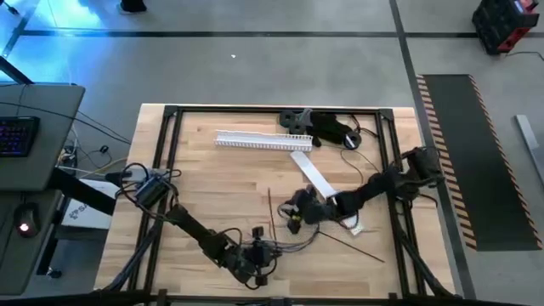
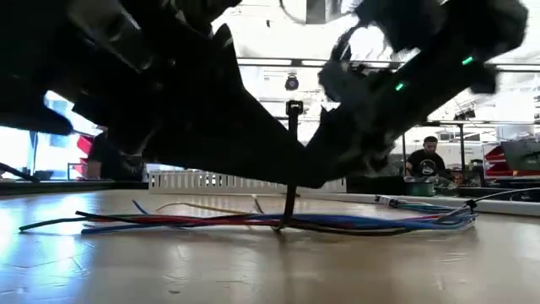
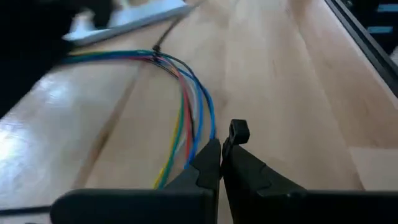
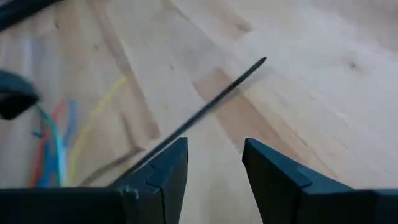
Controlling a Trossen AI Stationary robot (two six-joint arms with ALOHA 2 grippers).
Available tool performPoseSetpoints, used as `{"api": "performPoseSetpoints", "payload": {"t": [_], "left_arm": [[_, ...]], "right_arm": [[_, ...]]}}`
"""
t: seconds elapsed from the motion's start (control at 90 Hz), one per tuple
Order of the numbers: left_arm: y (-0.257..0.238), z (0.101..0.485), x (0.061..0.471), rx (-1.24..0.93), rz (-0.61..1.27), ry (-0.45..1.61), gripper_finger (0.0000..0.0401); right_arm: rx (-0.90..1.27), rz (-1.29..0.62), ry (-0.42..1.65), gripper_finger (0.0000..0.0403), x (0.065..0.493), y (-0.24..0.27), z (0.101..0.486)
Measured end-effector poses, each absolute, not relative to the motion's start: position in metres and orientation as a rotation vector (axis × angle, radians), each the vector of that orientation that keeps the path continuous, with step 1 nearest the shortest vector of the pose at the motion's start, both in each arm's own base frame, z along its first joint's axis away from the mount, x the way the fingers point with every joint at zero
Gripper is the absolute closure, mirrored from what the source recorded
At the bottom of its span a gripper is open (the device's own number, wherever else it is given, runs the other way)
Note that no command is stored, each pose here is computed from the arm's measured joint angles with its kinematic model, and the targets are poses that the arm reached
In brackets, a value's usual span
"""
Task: Ziptie cables
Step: Wrap the wire cables with the black zip tie
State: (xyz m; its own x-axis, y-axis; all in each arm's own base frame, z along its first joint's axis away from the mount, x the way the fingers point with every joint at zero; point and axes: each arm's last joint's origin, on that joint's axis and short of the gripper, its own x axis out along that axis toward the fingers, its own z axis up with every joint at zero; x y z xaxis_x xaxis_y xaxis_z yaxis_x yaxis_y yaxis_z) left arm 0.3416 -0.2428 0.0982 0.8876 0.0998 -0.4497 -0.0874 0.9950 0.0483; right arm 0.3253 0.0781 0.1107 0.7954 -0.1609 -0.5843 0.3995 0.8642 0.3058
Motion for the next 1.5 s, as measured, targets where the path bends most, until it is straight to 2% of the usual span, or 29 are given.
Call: {"api": "performPoseSetpoints", "payload": {"t": [0.144,0.378,0.478,0.778,0.944,1.1,1.233,1.5], "left_arm": [[-0.244,0.097,0.341,0.007,0.053,0.495,0.0401],[-0.244,0.097,0.341,-0.004,0.040,0.502,0.0401],[-0.245,0.097,0.341,-0.008,0.032,0.505,0.0401],[-0.245,0.096,0.341,-0.010,0.023,0.510,0.0401],[-0.245,0.096,0.340,0.001,0.024,0.516,0.0401],[-0.244,0.095,0.340,0.004,0.027,0.524,0.0401],[-0.244,0.095,0.340,0.005,0.029,0.524,0.0401],[-0.244,0.095,0.340,0.003,0.029,0.524,0.0401]], "right_arm": [[0.489,-0.250,0.595,0.0254,0.333,0.045,0.112],[0.524,-0.267,0.634,0.0187,0.338,0.023,0.092],[0.555,-0.225,0.605,0.0170,0.343,0.019,0.085],[0.596,-0.070,0.576,0.0167,0.349,0.018,0.079],[0.525,0.026,0.581,0.0167,0.349,0.032,0.079],[0.479,0.038,0.566,0.0167,0.348,0.041,0.080],[0.465,0.013,0.561,0.0187,0.348,0.041,0.079],[0.412,-0.070,0.539,0.0291,0.348,0.038,0.078]]}}
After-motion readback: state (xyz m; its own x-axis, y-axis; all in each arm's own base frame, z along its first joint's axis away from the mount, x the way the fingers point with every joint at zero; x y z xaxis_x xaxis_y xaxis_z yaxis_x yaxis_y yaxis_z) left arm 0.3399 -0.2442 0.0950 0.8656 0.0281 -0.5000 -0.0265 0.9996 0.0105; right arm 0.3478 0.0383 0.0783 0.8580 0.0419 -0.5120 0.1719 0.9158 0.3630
